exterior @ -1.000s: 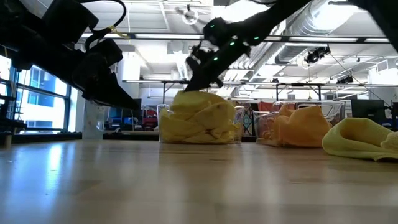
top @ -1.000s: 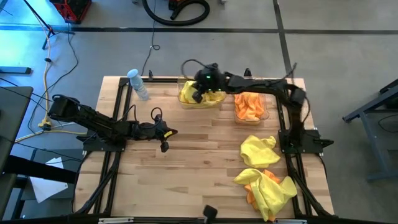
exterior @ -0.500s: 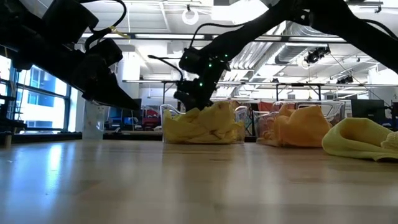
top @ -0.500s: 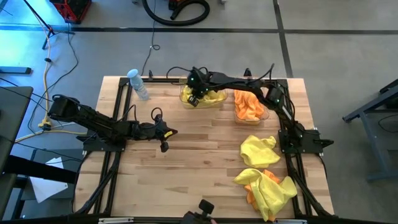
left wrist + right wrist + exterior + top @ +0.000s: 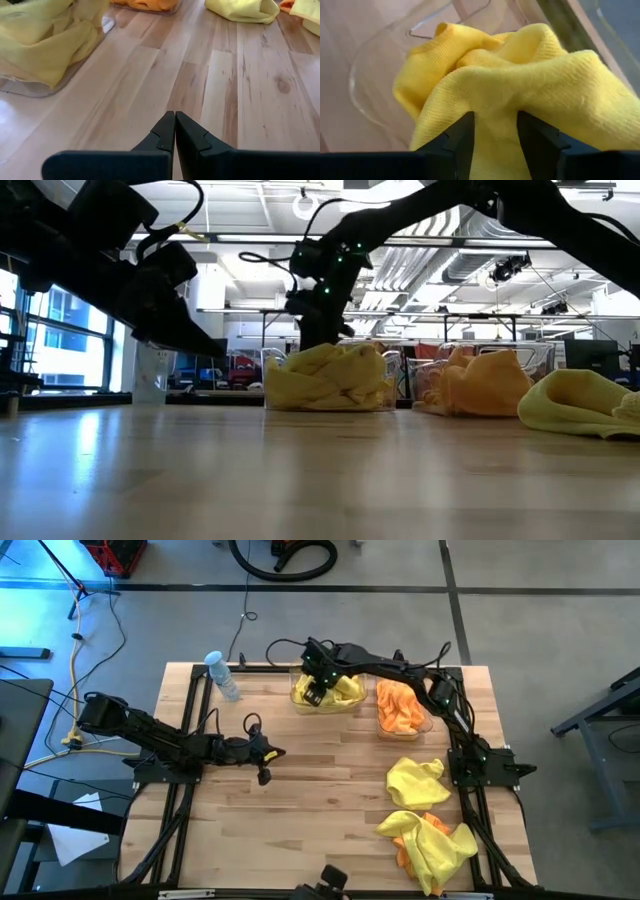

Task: Sort microfiber towel by color & place in baskets
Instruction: Put the yellow microfiber towel into the left transparent bin

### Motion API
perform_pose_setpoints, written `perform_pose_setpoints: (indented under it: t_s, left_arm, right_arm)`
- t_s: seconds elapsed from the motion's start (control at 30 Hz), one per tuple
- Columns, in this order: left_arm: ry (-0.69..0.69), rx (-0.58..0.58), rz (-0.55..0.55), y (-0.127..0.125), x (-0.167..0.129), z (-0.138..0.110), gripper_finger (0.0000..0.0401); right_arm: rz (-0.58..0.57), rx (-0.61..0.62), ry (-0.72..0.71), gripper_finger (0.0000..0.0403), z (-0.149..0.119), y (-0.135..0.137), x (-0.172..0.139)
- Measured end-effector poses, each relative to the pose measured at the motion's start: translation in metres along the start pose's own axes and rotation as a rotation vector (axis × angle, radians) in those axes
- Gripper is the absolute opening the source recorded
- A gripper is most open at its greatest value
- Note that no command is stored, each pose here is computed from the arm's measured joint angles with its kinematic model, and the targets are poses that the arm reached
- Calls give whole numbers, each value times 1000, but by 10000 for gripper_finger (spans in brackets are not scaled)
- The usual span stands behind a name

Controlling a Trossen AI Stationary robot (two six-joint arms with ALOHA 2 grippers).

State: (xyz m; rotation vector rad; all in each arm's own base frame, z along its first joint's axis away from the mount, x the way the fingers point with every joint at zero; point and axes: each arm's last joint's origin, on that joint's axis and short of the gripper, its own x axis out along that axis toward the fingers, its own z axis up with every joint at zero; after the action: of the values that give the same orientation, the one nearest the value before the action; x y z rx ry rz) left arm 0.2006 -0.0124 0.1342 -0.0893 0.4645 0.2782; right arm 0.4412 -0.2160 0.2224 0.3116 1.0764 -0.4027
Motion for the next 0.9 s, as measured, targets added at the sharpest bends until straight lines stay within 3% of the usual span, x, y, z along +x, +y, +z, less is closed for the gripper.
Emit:
perform_pose_setpoints:
  t_s: [0.47, 0.63, 0.9]
  left_arm:
    - [21, -32, -16, -1, 0, -2, 0]
    - [32, -57, -15, 0, 0, -3, 0]
    - [36, -61, -14, 0, 0, -3, 0]
  right_arm:
    - [-19, -89, -185, 145, 0, 19, -48]
    - [-22, -74, -216, 145, -13, 14, -46]
    - [-10, -65, -395, 145, -45, 13, -51]
